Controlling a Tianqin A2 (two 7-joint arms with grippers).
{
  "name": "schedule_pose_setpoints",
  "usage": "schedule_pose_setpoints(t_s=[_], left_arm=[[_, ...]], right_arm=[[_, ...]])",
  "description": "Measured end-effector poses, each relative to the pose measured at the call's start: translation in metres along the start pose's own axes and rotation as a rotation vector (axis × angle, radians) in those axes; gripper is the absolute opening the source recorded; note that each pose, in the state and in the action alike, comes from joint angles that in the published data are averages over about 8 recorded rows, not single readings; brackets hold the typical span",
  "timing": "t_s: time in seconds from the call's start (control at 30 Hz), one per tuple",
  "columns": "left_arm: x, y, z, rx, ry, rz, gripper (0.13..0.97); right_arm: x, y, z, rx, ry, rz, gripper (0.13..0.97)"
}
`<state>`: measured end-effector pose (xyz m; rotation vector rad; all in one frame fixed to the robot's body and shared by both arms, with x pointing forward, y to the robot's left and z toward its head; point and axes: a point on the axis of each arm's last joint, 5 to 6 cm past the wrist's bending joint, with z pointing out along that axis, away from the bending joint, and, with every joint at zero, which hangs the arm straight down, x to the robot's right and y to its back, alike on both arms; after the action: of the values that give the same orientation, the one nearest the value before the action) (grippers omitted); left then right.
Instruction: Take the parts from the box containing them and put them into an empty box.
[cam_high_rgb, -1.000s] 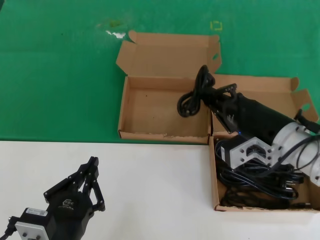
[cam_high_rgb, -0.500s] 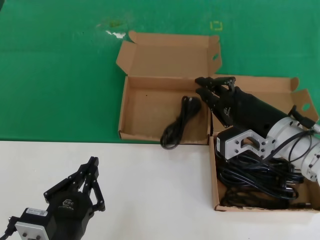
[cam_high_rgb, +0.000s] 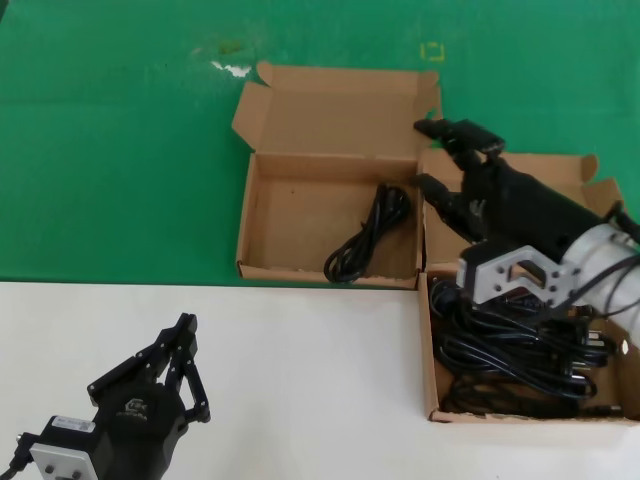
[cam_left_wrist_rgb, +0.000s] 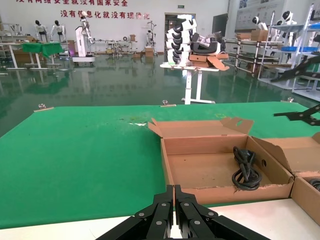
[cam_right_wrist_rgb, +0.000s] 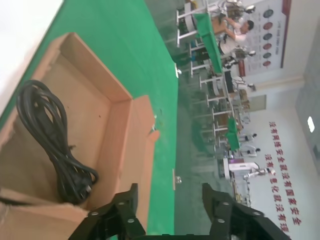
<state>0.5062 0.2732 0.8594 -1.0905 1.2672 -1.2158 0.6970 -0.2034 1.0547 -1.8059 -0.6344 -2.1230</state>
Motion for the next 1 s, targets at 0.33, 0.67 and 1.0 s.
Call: schedule_pose_setpoints(t_s=[0.33,0.67,1.0], left_arm=[[0.0000,0.0000,0.000,0.000,0.000,0.000,0.161],[0.0000,0.0000,0.000,0.000,0.000,0.000,0.169],[-0.0003,0.0003,0.000,-0.001,-0.002,-0.001,0.229]], right_arm=[[0.003,0.011,-0.014,-0.008,0.041,0.033,0.594],[0.004,0.011,-0.014,-0.008,0.043,0.034,0.765],[-0.010,0.008,-0.022,-0.022,0.046,0.127,0.895]])
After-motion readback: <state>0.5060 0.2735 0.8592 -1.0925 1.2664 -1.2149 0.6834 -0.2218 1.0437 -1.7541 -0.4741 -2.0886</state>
